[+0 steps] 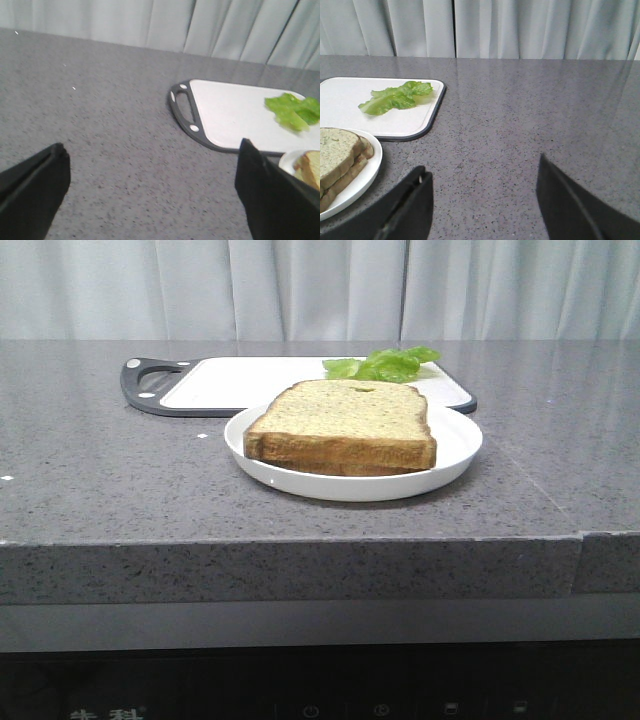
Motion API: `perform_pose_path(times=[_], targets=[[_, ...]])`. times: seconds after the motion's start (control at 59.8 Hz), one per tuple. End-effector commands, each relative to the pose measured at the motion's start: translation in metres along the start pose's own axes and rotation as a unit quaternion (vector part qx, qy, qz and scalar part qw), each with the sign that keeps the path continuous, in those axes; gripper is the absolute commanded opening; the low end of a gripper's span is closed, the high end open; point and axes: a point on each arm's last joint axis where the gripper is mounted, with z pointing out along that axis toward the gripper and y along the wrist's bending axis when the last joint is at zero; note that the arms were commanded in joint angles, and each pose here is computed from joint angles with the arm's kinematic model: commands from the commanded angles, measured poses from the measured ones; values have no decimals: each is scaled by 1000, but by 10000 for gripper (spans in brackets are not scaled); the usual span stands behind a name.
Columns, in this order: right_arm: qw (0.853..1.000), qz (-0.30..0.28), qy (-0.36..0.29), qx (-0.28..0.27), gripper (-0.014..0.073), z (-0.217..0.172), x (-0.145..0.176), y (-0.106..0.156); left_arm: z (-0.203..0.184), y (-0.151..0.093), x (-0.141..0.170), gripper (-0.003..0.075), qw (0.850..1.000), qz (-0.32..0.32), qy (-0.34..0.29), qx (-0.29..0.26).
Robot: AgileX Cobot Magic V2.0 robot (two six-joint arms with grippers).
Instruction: Left arm grabs bread, right arm adds lettuce
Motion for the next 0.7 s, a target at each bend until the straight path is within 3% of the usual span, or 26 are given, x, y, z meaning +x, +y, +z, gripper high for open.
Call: perform_pose_path(times=[0.0,0.284,0.485,0.685], targets=[[999,1,-48,2,474,-1,-18,0,13,-13,-28,639,999,-26,14,36],[999,1,-47,2,474,-1,-18,0,90,-86,-57,639,970,-1,174,168],[999,1,-44,2,474,-1,-17,0,144,-144,-45,639,943,35,249,219],[999,0,-44,2,474,-1,-17,0,188,-180,-23,639,921,57,307,232]])
